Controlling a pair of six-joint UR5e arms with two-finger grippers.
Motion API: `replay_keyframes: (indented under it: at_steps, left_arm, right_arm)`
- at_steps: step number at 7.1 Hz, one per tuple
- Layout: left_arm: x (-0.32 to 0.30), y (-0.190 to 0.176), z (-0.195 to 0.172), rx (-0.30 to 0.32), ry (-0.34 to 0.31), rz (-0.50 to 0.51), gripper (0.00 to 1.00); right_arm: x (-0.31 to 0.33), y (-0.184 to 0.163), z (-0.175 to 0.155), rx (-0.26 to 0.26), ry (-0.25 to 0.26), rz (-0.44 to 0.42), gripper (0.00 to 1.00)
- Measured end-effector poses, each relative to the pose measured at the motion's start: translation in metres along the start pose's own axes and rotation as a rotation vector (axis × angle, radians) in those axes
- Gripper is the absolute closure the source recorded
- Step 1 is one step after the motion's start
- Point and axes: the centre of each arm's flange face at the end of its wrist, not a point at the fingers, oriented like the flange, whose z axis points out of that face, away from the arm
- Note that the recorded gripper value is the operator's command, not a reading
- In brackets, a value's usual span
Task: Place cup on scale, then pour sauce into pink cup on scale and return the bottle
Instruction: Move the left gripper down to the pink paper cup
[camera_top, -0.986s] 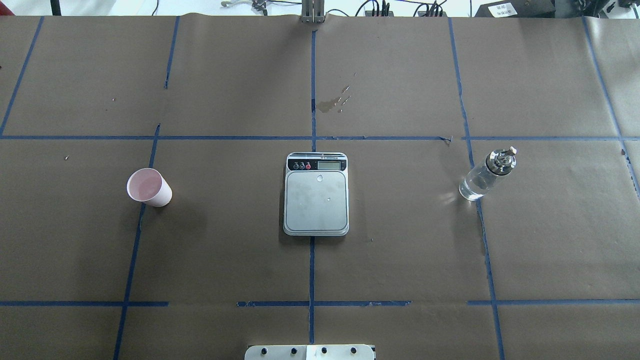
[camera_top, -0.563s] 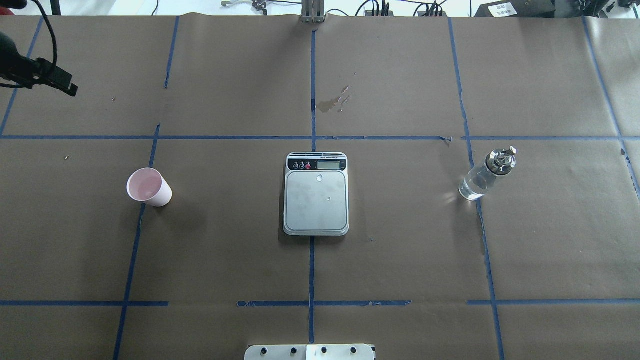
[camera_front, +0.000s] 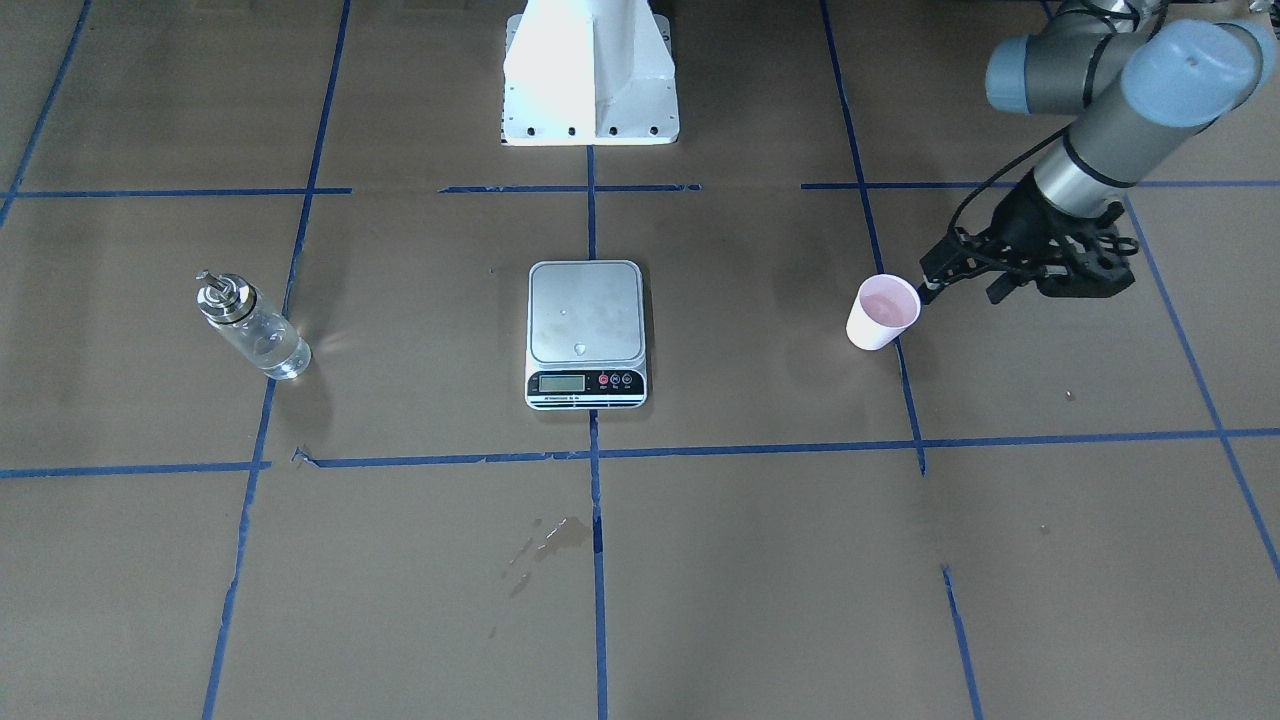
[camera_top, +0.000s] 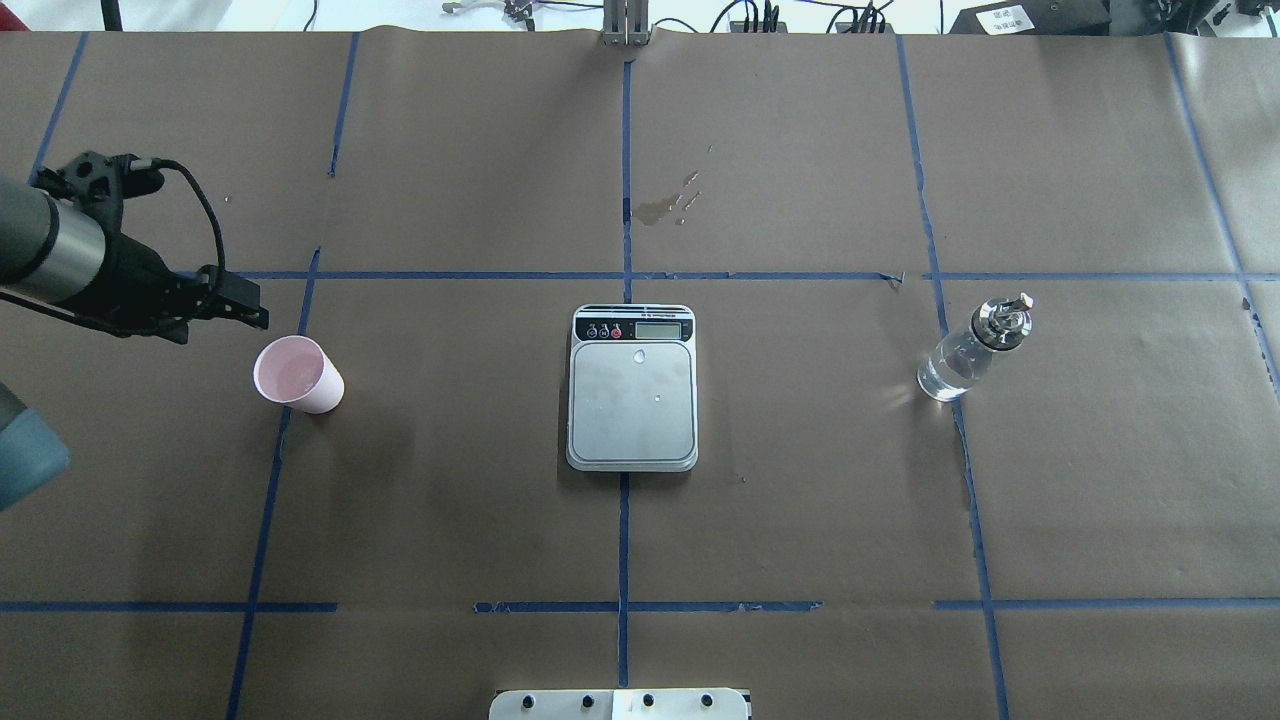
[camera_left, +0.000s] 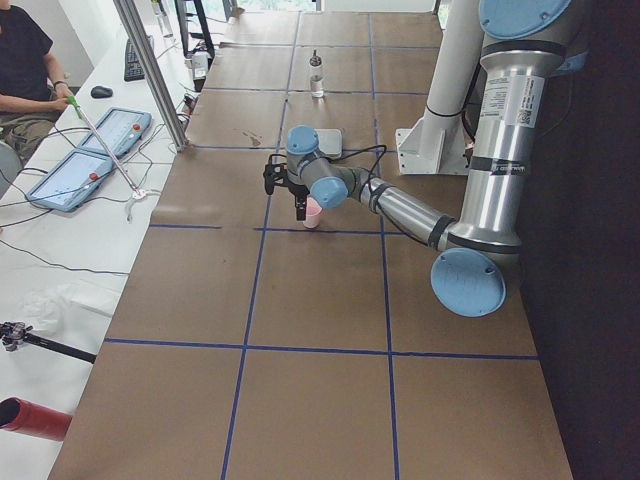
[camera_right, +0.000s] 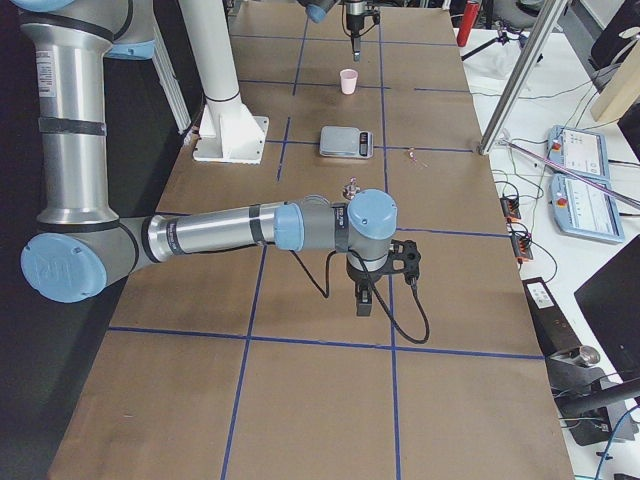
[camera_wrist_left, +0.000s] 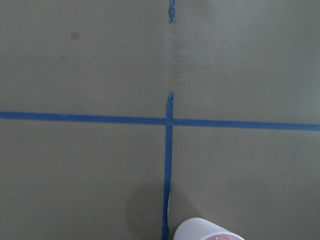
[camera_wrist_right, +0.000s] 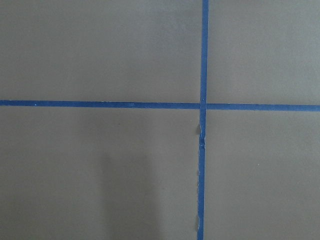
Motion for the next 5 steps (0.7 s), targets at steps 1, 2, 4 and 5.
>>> replay_keyframes:
  at_steps: [1,2,4,5]
  left_arm:
    - [0.005,0.011,0.014,-0.009,-0.011,-0.035,0.01]
    - [0.006,0.013,0.022,-0.007,-0.023,-0.052,0.01]
    - [0.001,0.011,0.031,0.002,-0.045,-0.065,0.02]
    - [-0.001,0.009,0.035,0.007,-0.054,-0.069,0.04]
  right_arm:
    - [0.0,0.0,0.0,-0.001,-0.005,0.001,0.0]
    - [-0.001,0.0,0.0,-0.001,-0.008,-0.001,0.0]
    - [-0.003,0.0,-0.001,0.002,-0.013,-0.004,0.0]
    - [-0.003,-0.001,-0.001,0.002,-0.016,-0.005,0.0]
